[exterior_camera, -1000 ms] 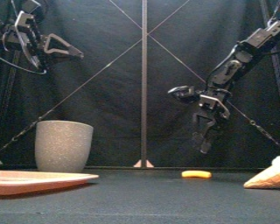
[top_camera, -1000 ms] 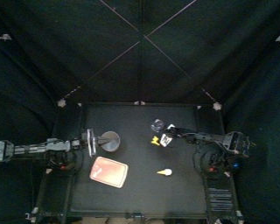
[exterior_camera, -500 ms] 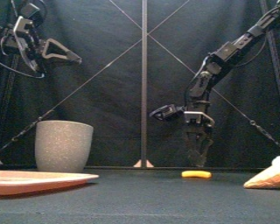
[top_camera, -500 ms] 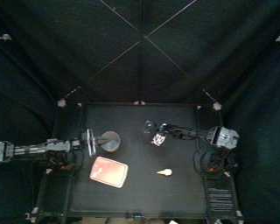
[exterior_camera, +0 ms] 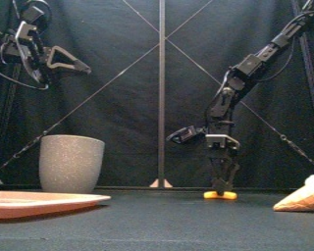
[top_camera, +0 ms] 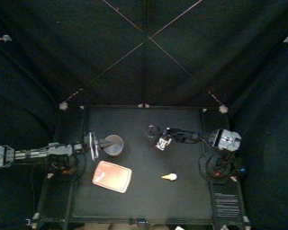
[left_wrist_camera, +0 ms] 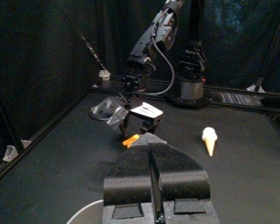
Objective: Pick the fries then place it in the grey bowl
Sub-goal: Pick the fries
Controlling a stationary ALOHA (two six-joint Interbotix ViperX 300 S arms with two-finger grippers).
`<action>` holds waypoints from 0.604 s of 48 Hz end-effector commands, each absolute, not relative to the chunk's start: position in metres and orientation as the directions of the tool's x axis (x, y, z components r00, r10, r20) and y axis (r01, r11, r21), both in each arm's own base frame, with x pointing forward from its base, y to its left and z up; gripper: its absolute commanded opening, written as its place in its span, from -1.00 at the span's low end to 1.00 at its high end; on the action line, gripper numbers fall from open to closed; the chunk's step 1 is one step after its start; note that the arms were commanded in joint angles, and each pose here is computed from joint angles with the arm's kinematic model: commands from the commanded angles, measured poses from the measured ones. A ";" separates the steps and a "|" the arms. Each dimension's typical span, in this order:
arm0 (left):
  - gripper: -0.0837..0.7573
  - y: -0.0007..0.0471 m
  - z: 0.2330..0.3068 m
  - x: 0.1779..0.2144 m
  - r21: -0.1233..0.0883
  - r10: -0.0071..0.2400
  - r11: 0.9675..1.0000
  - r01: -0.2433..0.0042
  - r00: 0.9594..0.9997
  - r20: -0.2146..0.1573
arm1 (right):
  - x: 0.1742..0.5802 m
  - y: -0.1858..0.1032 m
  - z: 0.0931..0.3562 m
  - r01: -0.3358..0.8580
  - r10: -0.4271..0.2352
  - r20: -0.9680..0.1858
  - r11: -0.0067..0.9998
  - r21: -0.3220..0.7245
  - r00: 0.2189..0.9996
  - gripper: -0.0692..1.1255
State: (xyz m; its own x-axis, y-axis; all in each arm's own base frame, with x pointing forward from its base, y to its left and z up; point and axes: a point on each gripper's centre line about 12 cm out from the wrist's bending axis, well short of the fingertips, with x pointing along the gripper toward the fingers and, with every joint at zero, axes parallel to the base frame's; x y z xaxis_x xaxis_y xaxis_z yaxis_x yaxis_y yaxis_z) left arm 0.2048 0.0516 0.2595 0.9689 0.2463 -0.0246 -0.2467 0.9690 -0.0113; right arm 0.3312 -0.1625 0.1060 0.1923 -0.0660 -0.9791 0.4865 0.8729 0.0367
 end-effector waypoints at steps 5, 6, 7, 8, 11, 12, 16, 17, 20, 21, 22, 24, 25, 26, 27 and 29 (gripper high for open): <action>-0.69 0.0524 0.2655 0.2066 -0.013 0.248 0.969 -0.248 0.969 -0.005 | 0.328 -0.161 0.108 0.491 -0.072 -0.976 0.870 0.040 0.206 0.88; -0.69 0.0524 0.2655 0.2066 -0.014 0.249 0.969 -0.249 0.969 -0.005 | 0.328 -0.161 0.109 0.491 -0.073 -0.975 0.870 0.040 0.209 0.88; -0.69 0.0524 0.2655 0.2066 -0.014 0.249 0.969 -0.249 0.969 -0.005 | 0.328 -0.160 0.108 0.489 -0.074 -0.975 0.872 0.039 0.209 0.87; -0.69 0.0524 0.2655 0.2066 -0.014 0.249 0.969 -0.249 0.969 -0.005 | 0.328 -0.160 0.108 0.489 -0.074 -0.975 0.872 0.039 0.209 0.87; -0.69 0.0524 0.2655 0.2066 -0.013 0.248 0.969 -0.248 0.969 -0.005 | 0.328 -0.160 0.108 0.490 -0.073 -0.975 0.871 0.041 0.211 0.84; -0.69 0.0524 0.2655 0.2066 -0.014 0.249 0.969 -0.249 0.969 -0.005 | 0.328 -0.160 0.108 0.490 -0.073 -0.975 0.871 0.041 0.211 0.84; -0.69 0.0524 0.2655 0.2066 -0.016 0.249 0.968 -0.249 0.969 -0.005 | 0.328 -0.160 0.108 0.490 -0.074 -0.975 0.871 0.040 0.210 0.78; -0.69 0.0523 0.2658 0.2064 -0.014 0.248 0.969 -0.248 0.969 -0.003 | 0.329 -0.160 0.108 0.491 -0.073 -0.974 0.870 0.042 0.213 0.76; -0.69 0.0524 0.2655 0.2066 -0.016 0.249 0.968 -0.249 0.969 -0.005 | 0.329 -0.160 0.108 0.491 -0.072 -0.974 0.870 0.043 0.213 0.67; -0.69 0.0524 0.2655 0.2066 -0.016 0.249 0.968 -0.249 0.969 -0.005 | 0.329 -0.160 0.108 0.491 -0.073 -0.974 0.870 0.043 0.214 0.64; -0.69 0.0524 0.2655 0.2066 -0.014 0.248 0.969 -0.248 0.969 -0.005 | 0.329 -0.160 0.109 0.494 -0.074 -0.974 0.869 0.043 0.215 0.62; -0.69 0.0524 0.2655 0.2066 -0.014 0.248 0.969 -0.248 0.969 -0.005 | 0.330 -0.160 0.109 0.494 -0.075 -0.973 0.868 0.043 0.216 0.56; -0.69 0.0524 0.2655 0.2066 -0.016 0.249 0.968 -0.249 0.969 -0.005 | 0.331 -0.160 0.110 0.492 -0.077 -0.973 0.870 0.042 0.219 0.53; -0.69 0.0524 0.2652 0.2062 -0.016 0.249 0.968 -0.249 0.969 -0.005 | 0.332 -0.160 0.111 0.491 -0.079 -0.972 0.870 0.042 0.222 0.52; -0.69 0.0524 0.2655 0.2066 -0.014 0.248 0.969 -0.248 0.969 -0.005 | 0.333 -0.159 0.113 0.490 -0.080 -0.971 0.870 0.042 0.227 0.50; -0.69 0.0523 0.2649 0.2064 -0.014 0.248 0.969 -0.248 0.969 -0.006 | 0.336 -0.159 0.117 0.487 -0.084 -0.968 0.872 0.044 0.238 0.49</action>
State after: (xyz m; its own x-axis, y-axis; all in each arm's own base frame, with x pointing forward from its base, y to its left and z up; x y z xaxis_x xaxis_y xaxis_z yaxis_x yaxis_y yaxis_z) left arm 0.2048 0.0516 0.2595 0.9689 0.2463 -0.0246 -0.2467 0.9690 -0.0128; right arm 0.3280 -0.1597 0.1017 0.1935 -0.0668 -0.9788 0.4949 0.8681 0.0386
